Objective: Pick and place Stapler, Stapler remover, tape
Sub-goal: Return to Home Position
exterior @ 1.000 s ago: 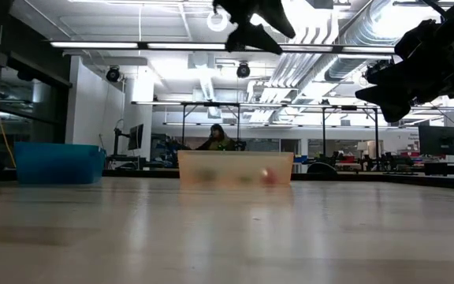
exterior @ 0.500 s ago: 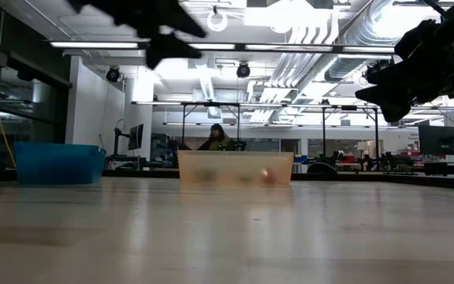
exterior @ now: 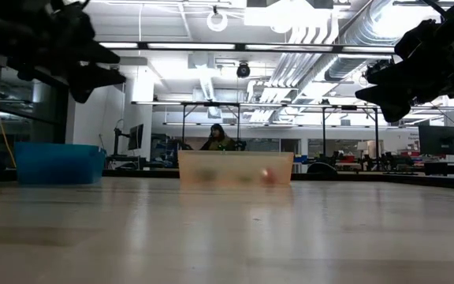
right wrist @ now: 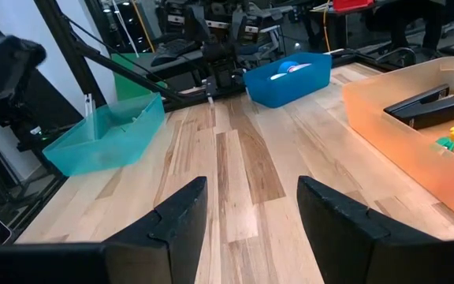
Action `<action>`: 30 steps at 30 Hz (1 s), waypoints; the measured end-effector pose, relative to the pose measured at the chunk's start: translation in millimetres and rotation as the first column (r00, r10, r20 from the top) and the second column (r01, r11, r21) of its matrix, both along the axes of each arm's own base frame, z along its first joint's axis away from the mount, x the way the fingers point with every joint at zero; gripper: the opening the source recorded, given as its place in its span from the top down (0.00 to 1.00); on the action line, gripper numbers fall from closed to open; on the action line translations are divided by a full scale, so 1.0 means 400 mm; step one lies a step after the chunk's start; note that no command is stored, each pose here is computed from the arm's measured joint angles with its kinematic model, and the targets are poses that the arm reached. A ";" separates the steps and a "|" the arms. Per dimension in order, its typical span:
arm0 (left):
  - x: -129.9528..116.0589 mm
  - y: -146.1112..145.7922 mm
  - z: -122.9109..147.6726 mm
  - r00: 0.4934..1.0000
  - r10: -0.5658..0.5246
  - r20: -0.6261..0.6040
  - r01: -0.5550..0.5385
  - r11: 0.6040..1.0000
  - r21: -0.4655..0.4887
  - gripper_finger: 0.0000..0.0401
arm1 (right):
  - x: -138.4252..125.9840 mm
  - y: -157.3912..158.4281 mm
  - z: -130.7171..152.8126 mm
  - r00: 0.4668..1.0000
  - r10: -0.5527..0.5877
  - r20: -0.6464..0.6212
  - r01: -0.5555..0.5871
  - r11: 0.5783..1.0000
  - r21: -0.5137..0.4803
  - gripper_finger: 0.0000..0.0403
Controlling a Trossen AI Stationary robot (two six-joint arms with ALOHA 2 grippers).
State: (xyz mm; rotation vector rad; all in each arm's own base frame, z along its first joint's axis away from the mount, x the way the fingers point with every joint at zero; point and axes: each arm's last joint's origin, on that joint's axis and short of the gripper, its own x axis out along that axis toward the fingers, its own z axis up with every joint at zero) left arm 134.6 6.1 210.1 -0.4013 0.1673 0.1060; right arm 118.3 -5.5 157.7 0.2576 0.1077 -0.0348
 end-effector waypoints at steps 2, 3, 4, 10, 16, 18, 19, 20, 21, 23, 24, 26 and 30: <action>-0.021 -0.001 -0.015 0.999 0.000 0.040 0.000 1.000 0.002 0.50 | 0.000 0.000 0.000 1.000 0.000 0.000 0.000 1.000 0.000 0.53; -0.031 -0.001 -0.023 0.998 0.000 0.059 0.000 1.000 0.002 0.50 | 0.000 0.000 0.000 1.000 0.000 0.000 0.000 1.000 0.000 0.53; -0.040 -0.002 -0.030 0.997 0.000 0.077 0.000 1.000 0.003 0.50 | 0.000 0.000 0.000 1.000 0.000 0.000 0.000 1.000 0.000 0.53; -0.073 -0.001 -0.051 0.984 0.027 0.175 -0.029 1.000 0.012 0.50 | 0.000 0.000 0.000 1.000 0.000 0.000 0.000 1.000 0.000 0.53; -0.083 0.000 -0.067 0.962 0.032 0.272 -0.058 0.994 0.090 0.50 | 0.000 0.000 0.000 1.000 0.001 0.000 -0.001 1.000 0.000 0.53; -0.085 0.000 -0.066 0.946 0.029 0.323 -0.061 0.994 0.092 0.50 | 0.000 0.000 0.000 1.000 0.000 0.000 0.000 1.000 0.000 0.53; -0.086 0.000 -0.067 0.948 0.021 0.319 -0.056 0.993 0.100 0.50 | 0.000 0.000 0.000 1.000 0.000 0.000 0.000 1.000 0.000 0.53; -0.086 -0.001 -0.067 0.948 0.012 0.317 -0.052 0.992 0.116 0.50 | 0.000 0.000 0.000 1.000 0.000 0.000 0.000 1.000 0.000 0.53; -0.086 -0.001 -0.066 0.948 0.000 0.319 -0.046 0.990 0.137 0.50 | 0.000 0.000 0.000 1.000 0.000 0.000 0.000 1.000 0.000 0.53; -0.085 -0.003 -0.070 0.953 -0.028 0.302 -0.024 0.986 0.166 0.50 | 0.000 0.000 0.000 1.000 0.000 0.000 0.000 1.000 0.000 0.53; -0.085 -0.004 -0.071 0.953 -0.043 0.300 -0.012 0.984 0.178 0.50 | 0.000 0.000 0.000 1.000 0.000 0.000 0.000 1.000 0.000 0.53; -0.084 -0.006 -0.075 0.958 -0.069 0.279 0.010 0.978 0.207 0.50 | 0.000 0.000 0.000 1.000 0.000 0.000 0.000 1.000 0.000 0.53; -0.083 -0.007 -0.095 0.976 -0.093 0.199 0.039 0.966 0.257 0.50 | 0.000 0.000 0.000 1.000 0.000 0.000 0.000 1.000 0.000 0.53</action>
